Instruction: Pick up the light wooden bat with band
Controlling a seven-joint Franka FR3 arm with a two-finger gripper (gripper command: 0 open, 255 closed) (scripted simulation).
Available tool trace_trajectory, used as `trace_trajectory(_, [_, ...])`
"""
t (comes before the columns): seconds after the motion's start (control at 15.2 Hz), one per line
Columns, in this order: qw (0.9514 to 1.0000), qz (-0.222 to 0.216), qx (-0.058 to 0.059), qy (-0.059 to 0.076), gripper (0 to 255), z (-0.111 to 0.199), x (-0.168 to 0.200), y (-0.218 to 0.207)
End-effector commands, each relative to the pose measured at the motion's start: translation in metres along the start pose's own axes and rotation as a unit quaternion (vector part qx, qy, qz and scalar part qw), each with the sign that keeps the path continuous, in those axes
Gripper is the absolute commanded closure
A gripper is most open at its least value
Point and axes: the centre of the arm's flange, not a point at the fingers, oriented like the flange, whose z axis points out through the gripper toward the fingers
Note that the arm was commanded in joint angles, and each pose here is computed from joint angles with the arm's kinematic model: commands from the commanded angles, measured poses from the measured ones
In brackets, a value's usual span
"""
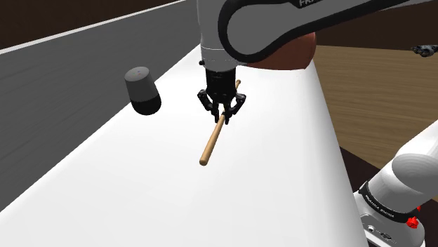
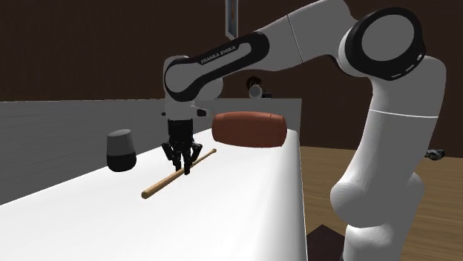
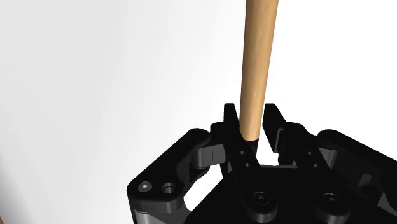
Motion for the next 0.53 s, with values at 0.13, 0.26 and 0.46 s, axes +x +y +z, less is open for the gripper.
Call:
trace_trajectory(0.13, [1.0,0.0,0.0,0.0,255,-0.022,-0.001,0.001])
trace_trajectory(0.26, [1.0,0.0,0.0,0.0,255,-0.033,-0.001,0.002])
trace_trajectory(0.46, [1.0,0.0,0.0,0.0,255,-0.049,-0.001,0.002])
